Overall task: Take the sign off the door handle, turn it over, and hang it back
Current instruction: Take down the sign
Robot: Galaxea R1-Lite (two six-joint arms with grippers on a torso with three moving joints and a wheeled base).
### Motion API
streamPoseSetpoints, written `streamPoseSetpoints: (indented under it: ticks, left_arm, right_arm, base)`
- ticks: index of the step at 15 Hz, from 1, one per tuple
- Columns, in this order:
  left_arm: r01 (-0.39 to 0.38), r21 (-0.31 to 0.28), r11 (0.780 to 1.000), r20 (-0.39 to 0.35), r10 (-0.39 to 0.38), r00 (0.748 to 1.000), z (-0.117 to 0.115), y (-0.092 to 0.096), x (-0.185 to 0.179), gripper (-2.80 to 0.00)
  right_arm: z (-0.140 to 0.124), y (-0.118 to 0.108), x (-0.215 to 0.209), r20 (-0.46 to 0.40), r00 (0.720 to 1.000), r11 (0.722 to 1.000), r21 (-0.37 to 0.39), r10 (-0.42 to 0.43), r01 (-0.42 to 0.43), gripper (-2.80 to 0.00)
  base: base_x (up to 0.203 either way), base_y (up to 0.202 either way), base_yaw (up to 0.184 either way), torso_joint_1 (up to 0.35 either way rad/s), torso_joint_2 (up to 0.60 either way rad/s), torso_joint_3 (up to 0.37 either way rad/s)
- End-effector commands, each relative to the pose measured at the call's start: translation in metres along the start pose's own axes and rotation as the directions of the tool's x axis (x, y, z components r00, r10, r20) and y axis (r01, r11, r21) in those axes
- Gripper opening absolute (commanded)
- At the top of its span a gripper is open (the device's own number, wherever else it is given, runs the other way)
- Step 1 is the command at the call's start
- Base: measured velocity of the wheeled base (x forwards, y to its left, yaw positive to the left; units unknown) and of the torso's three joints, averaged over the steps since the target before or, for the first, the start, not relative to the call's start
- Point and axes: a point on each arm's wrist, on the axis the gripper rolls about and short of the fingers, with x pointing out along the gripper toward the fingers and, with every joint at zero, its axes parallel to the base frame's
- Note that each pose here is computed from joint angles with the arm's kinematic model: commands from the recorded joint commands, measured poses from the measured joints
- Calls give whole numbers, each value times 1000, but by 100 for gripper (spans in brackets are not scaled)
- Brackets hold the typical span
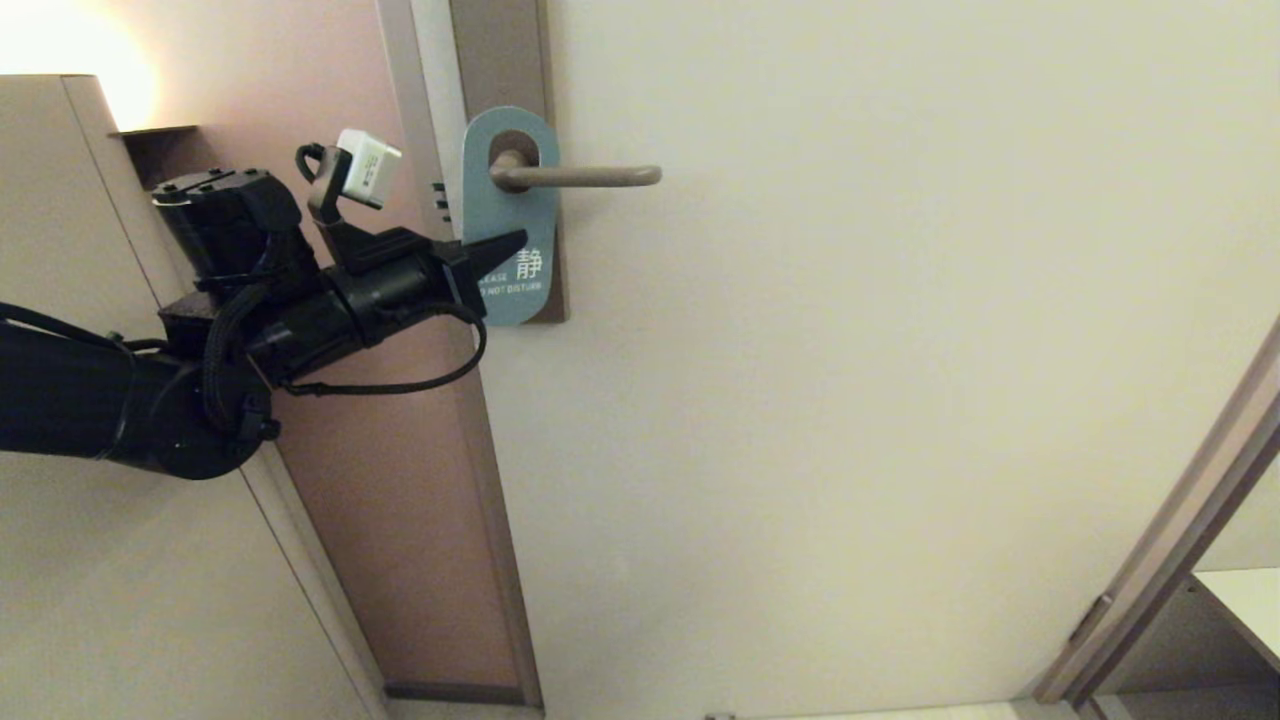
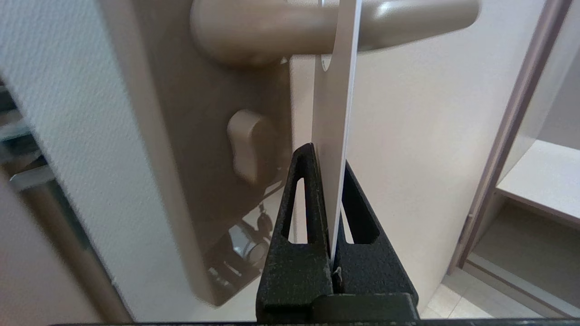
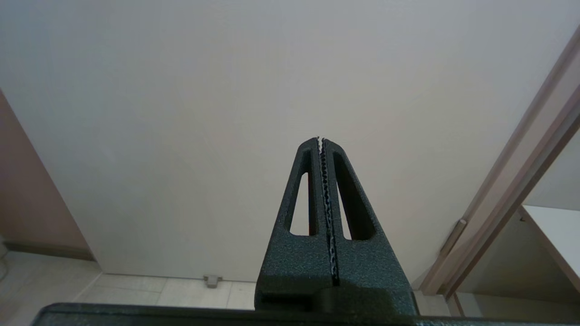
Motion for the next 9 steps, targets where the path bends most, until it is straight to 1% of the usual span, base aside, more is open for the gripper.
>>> streamPoseSetpoints:
  ticks: [1,3,6,9]
  left_arm:
    - [10,5,1000,12,-10,1000,3,-2,1,-280]
    - [17,4,1000,13,-17,1000,3,-7,3,-280]
    - [-8,2,1000,16,8,1000,3,-14,7,-280]
    - [-18,-5,1000,5,18,1000,1,-15,8,-280]
  right_arm:
    - [0,0,0,-1,1000,1000,-1,1,-1,-280]
    - [0,0,0,-1,1000,1000,-1,0,0,-280]
    - [0,0,0,-1,1000,1000,-1,1,-1,-280]
    - [0,0,0,-1,1000,1000,-1,0,0,-280]
  base:
    - [0,0,0,0,0,0]
    - [0,0,0,0,0,0]
    - [0,0,0,0,0,0]
    - [0,0,0,0,0,0]
